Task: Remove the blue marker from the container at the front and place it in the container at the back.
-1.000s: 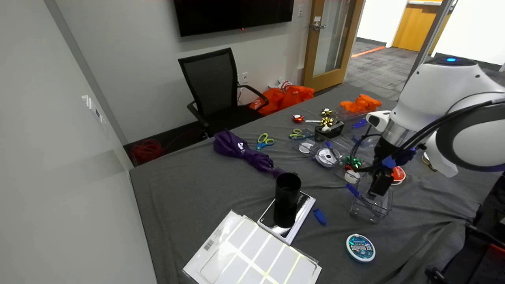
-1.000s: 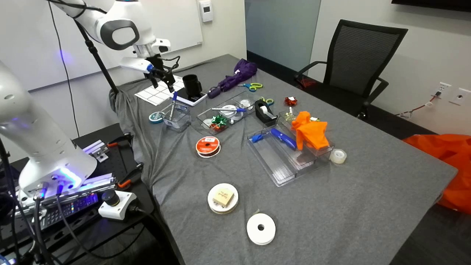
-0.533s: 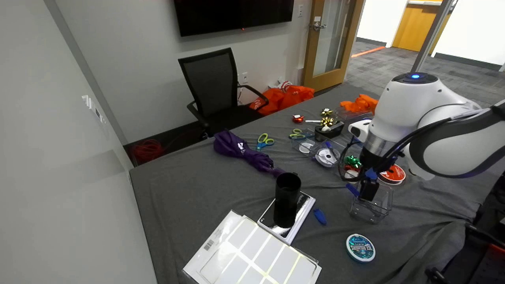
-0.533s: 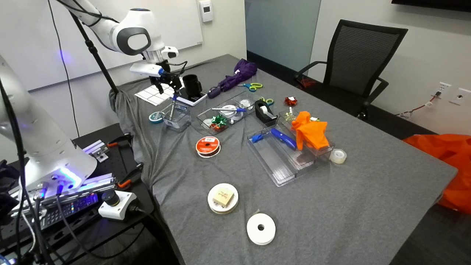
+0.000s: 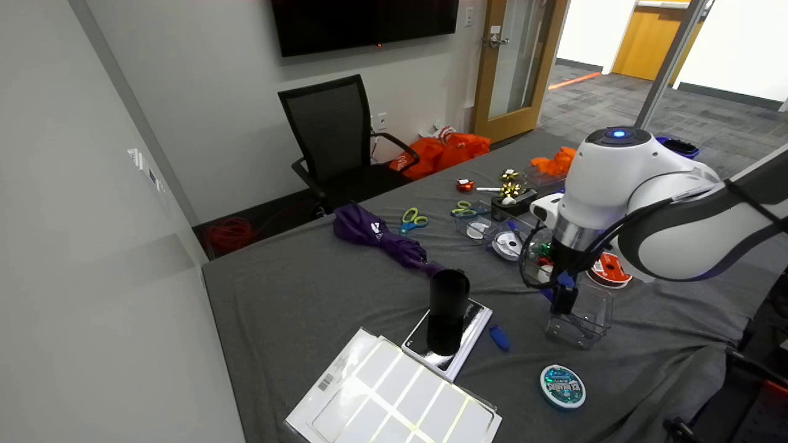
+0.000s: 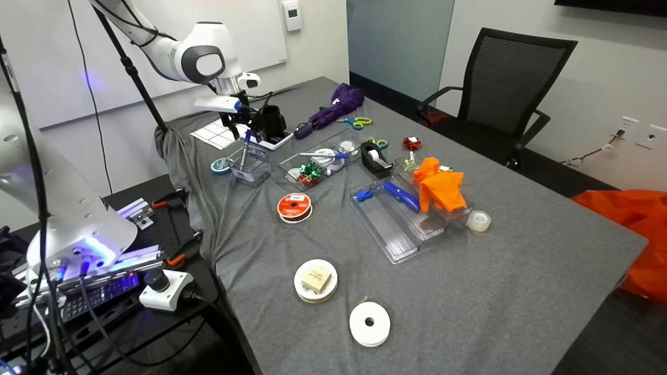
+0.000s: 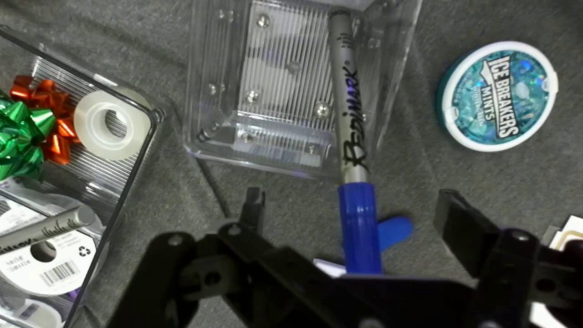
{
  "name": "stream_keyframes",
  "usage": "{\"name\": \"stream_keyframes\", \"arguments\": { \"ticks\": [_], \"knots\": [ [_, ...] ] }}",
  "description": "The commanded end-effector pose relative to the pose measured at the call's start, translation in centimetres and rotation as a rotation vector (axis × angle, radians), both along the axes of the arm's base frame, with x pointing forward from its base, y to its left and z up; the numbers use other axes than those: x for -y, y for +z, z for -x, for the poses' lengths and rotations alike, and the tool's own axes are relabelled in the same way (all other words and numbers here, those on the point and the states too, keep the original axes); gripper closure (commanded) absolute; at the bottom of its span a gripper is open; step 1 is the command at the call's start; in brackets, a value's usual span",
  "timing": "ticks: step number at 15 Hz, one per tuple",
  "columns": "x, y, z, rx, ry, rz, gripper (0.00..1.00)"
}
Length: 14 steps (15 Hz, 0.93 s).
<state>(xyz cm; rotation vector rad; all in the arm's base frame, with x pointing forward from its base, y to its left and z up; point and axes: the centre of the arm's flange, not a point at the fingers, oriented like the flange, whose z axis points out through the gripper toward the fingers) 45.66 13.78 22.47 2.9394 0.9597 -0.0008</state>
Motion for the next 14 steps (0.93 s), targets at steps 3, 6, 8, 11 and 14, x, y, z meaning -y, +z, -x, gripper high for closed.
{"name": "stream_keyframes", "arguments": {
  "ticks": [3,6,8,11,14],
  "knots": [
    [0.54,-0.99,-1.04,-0.008,0.005,0.026,0.45],
    [0.86,-0.95,-1.23,-0.004,0.001,0.03,0.66],
    [1.0,-0.94,-1.35,0.001,-0.001,0.032,0.8],
    [1.05,-0.85,-1.4,0.008,-0.003,0.033,0.98],
    [1.13,-0.14,-0.96,0.015,-0.01,0.025,0.95]
  ]
}}
